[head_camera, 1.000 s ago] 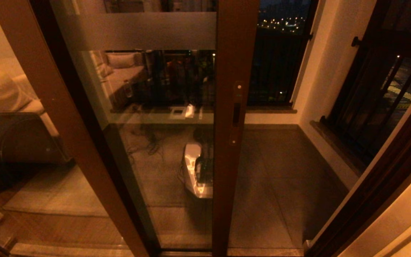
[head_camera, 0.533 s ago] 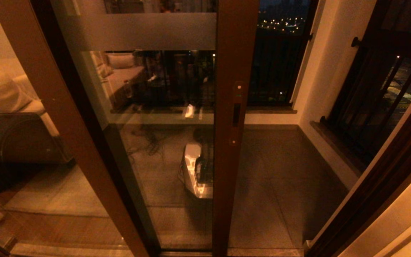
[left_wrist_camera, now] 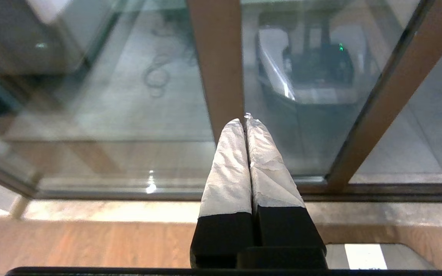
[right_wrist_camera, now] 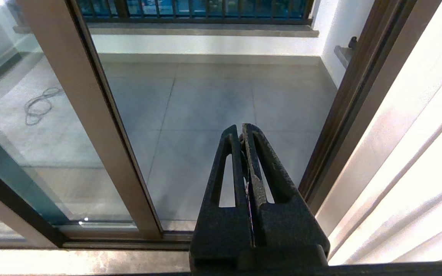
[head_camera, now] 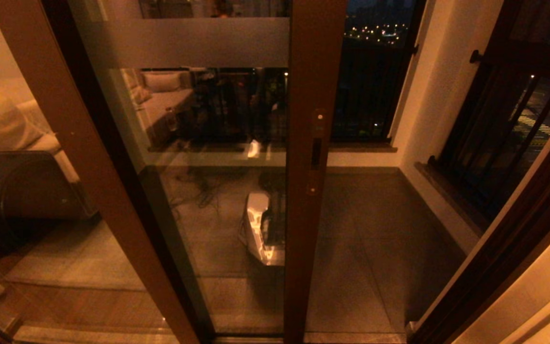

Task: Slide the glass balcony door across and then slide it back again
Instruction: Close the slid door

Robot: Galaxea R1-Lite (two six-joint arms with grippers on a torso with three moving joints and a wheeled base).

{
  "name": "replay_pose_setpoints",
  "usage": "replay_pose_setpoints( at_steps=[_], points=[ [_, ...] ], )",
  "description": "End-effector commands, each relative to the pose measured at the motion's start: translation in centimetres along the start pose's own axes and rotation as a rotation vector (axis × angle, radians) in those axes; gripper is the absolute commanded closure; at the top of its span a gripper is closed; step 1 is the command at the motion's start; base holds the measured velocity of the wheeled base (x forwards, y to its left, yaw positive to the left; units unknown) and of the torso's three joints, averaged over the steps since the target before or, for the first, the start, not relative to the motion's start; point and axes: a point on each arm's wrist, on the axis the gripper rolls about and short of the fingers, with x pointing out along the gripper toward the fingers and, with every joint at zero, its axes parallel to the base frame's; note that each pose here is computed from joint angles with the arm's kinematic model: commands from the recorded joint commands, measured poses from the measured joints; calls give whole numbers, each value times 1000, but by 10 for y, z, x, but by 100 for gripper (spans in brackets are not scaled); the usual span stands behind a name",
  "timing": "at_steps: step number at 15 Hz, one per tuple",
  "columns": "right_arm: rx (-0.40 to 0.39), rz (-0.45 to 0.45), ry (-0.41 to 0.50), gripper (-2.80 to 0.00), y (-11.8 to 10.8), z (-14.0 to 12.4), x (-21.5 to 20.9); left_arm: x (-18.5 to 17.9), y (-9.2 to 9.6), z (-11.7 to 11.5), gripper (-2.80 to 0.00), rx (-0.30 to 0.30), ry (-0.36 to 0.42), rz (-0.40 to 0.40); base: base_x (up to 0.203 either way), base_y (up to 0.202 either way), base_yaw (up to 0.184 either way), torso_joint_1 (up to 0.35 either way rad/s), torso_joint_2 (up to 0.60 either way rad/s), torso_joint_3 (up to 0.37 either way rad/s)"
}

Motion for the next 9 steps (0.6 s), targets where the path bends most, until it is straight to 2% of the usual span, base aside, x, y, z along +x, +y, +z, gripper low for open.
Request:
replay_pose_setpoints(
  at_steps=[1, 3, 5, 6, 7, 9],
  points=[
    [-1, 1, 3, 0, 0, -1, 0, 10, -1, -10, 0, -6, -50, -6, 0, 0, 0, 0, 0, 0],
    [-1, 1, 1, 0, 0, -1, 0, 10, -2, -10, 0, 3, -57, -47, 0, 0, 0, 0, 0, 0],
    [-21, -5, -18, 0, 0, 3, 0, 10, -2, -9, 0, -34, -70, -32, 0, 0, 0, 0, 0, 0],
    [-37, -13, -61, 0, -1, 14, -4, 10, -2, -9, 0, -37, -71, -34, 0, 0, 0, 0, 0, 0],
    [-49, -13, -118, 0, -1, 36, -9, 10, -2, -9, 0, -43, -70, -29, 0, 0, 0, 0, 0, 0],
    [-51, 25, -150, 0, -3, 88, -11, 10, -2, -9, 0, -46, -70, -26, 0, 0, 0, 0, 0, 0]
  ],
)
